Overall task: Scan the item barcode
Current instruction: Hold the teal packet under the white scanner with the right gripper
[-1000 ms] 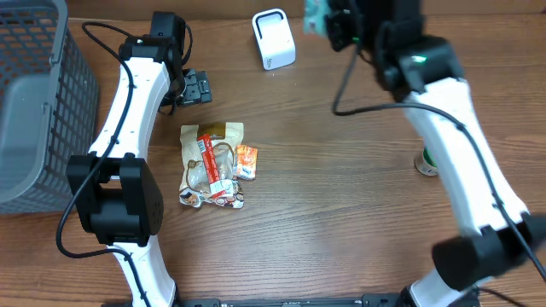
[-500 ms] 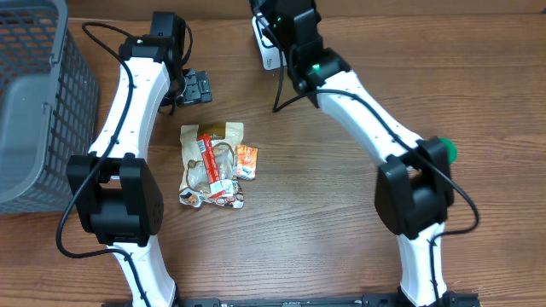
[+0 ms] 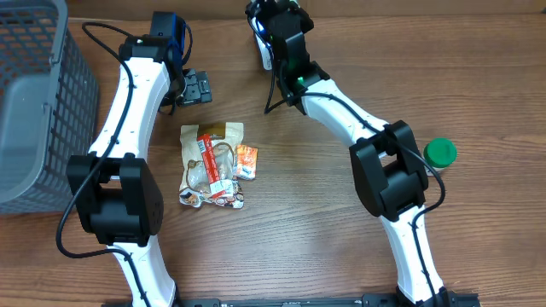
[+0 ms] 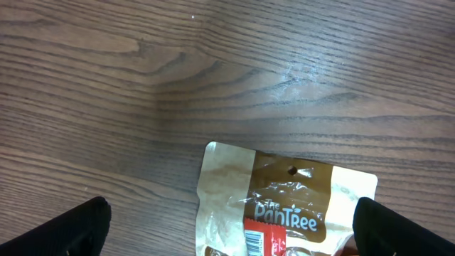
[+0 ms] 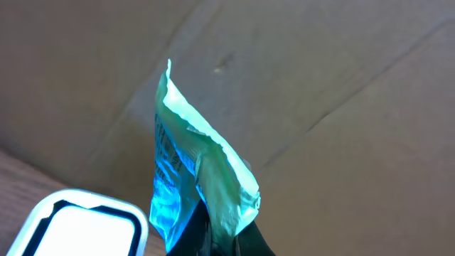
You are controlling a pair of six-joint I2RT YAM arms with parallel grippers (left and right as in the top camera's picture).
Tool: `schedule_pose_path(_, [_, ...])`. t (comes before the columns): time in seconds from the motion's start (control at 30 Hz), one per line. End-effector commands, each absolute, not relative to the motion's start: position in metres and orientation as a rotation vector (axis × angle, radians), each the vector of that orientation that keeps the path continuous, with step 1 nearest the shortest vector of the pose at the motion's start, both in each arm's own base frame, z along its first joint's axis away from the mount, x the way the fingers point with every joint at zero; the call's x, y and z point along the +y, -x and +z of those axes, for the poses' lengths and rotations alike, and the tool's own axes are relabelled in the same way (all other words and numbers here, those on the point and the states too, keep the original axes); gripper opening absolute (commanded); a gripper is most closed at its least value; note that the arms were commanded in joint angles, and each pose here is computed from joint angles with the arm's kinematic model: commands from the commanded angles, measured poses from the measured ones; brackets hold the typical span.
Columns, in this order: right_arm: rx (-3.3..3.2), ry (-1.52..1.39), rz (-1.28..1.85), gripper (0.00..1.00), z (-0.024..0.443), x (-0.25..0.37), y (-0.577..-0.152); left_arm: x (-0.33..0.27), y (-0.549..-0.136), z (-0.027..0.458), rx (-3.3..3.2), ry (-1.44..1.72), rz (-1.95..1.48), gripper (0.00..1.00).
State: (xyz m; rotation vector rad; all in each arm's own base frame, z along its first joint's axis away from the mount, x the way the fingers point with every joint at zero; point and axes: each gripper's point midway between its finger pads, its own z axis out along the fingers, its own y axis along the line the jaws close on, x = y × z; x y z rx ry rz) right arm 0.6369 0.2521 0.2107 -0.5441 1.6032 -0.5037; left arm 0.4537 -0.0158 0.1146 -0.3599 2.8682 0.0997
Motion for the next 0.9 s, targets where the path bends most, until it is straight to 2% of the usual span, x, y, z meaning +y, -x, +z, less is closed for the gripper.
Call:
schedule_pose_path(0.0, [1.576, 0.467, -0.496, 0.04, 0.221, 0.251, -0.639, -0.019, -0.457, 0.133, 2.823, 0.352, 0.079, 1.0])
schedule_pose_path(0.5, [1.635, 0.3, -0.328, 0.04, 0.189, 0.254, -0.643, -0.02, -0.457, 0.133, 2.823, 0.352, 0.079, 1.0])
schedule_pose_path(0.87, [1.709, 0.377, -0.34, 0.04, 0.167, 0.27, -0.633, -0.019, -0.457, 0.133, 2.823, 0.352, 0.079, 1.0])
